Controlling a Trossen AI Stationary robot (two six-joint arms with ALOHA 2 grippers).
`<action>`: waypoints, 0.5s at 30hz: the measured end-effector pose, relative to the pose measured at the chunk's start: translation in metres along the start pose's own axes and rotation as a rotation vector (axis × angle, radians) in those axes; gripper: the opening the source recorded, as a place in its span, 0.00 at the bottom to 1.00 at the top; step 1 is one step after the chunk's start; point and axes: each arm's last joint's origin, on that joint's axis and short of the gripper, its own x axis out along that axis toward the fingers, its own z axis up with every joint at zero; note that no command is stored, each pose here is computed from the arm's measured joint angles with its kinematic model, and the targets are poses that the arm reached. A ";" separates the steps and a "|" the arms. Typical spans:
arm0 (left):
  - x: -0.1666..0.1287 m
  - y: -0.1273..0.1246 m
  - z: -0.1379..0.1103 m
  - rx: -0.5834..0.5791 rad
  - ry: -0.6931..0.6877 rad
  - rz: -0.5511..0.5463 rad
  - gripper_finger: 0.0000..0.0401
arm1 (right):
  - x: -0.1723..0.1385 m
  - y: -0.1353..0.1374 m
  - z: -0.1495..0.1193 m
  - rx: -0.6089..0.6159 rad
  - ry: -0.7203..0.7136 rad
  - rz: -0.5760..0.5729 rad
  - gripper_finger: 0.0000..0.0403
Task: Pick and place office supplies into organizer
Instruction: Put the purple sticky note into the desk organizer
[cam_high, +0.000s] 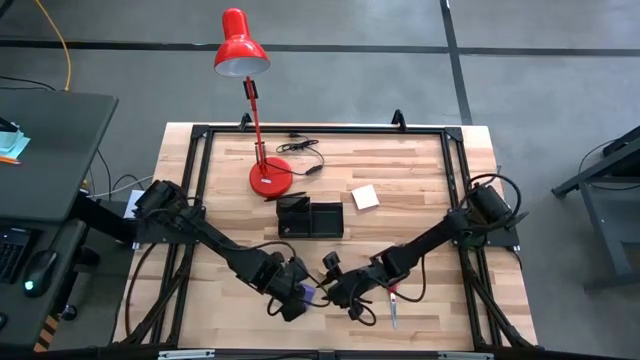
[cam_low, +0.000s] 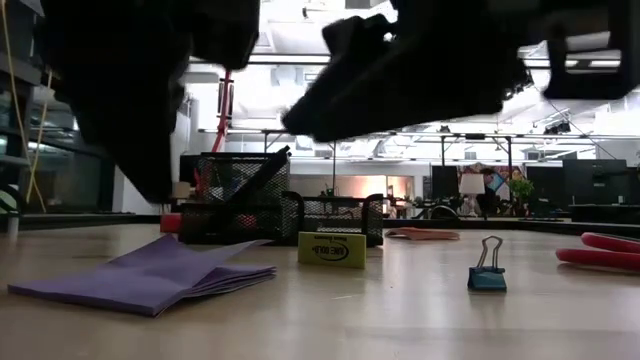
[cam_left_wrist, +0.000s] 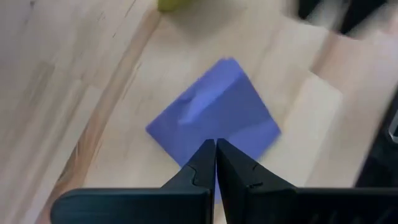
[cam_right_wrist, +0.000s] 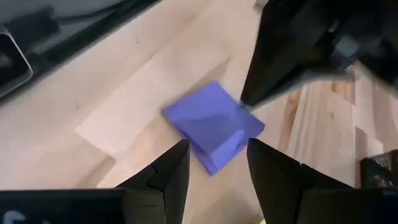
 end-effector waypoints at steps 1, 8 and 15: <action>-0.005 -0.002 0.002 0.015 0.013 0.006 0.00 | 0.001 0.000 -0.002 -0.020 0.007 0.004 0.38; -0.024 -0.016 -0.003 0.080 0.082 0.023 0.00 | 0.026 0.005 -0.007 -0.131 -0.014 0.019 0.38; -0.028 -0.023 -0.027 0.061 0.122 0.053 0.00 | 0.049 0.012 0.004 -0.234 0.023 -0.059 0.38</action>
